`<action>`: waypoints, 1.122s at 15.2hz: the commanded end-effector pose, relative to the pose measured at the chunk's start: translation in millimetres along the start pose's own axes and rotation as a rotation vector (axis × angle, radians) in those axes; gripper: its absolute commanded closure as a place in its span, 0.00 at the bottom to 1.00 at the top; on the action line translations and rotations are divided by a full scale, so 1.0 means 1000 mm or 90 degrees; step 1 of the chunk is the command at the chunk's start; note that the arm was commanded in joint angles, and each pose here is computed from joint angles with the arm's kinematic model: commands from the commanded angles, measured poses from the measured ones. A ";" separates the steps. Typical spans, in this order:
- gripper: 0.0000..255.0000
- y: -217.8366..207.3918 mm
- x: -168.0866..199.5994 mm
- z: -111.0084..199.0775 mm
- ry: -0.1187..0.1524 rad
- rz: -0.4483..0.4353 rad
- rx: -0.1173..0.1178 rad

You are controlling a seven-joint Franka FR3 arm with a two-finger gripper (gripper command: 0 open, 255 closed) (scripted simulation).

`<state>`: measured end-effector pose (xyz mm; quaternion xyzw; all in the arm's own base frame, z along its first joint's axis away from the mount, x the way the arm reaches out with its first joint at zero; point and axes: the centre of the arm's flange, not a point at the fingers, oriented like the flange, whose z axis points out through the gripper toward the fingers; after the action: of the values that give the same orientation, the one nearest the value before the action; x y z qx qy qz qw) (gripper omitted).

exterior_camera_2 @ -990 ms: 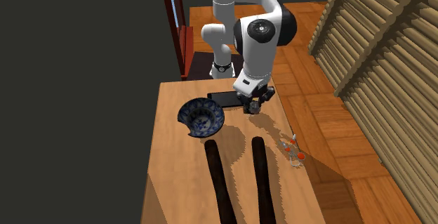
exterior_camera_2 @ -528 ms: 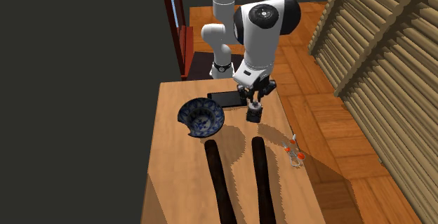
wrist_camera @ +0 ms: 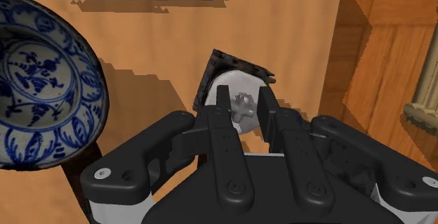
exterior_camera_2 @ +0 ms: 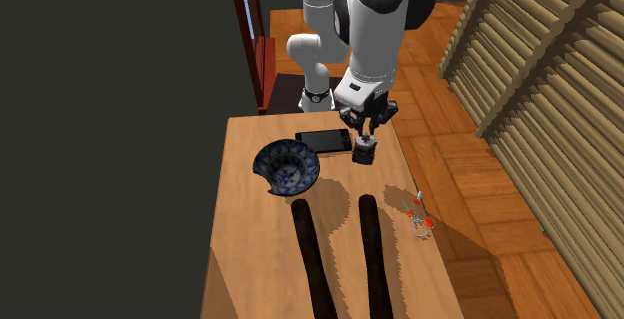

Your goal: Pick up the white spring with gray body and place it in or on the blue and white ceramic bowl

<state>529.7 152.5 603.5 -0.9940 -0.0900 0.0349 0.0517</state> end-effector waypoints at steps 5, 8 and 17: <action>1.00 0.035 0.009 -0.020 0.000 0.000 0.000; 1.00 0.073 0.018 -0.026 0.000 0.000 0.000; 1.00 0.188 0.046 -0.043 0.000 0.000 0.000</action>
<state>605.1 -16.4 621.9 -0.9940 -0.0894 0.0351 0.0519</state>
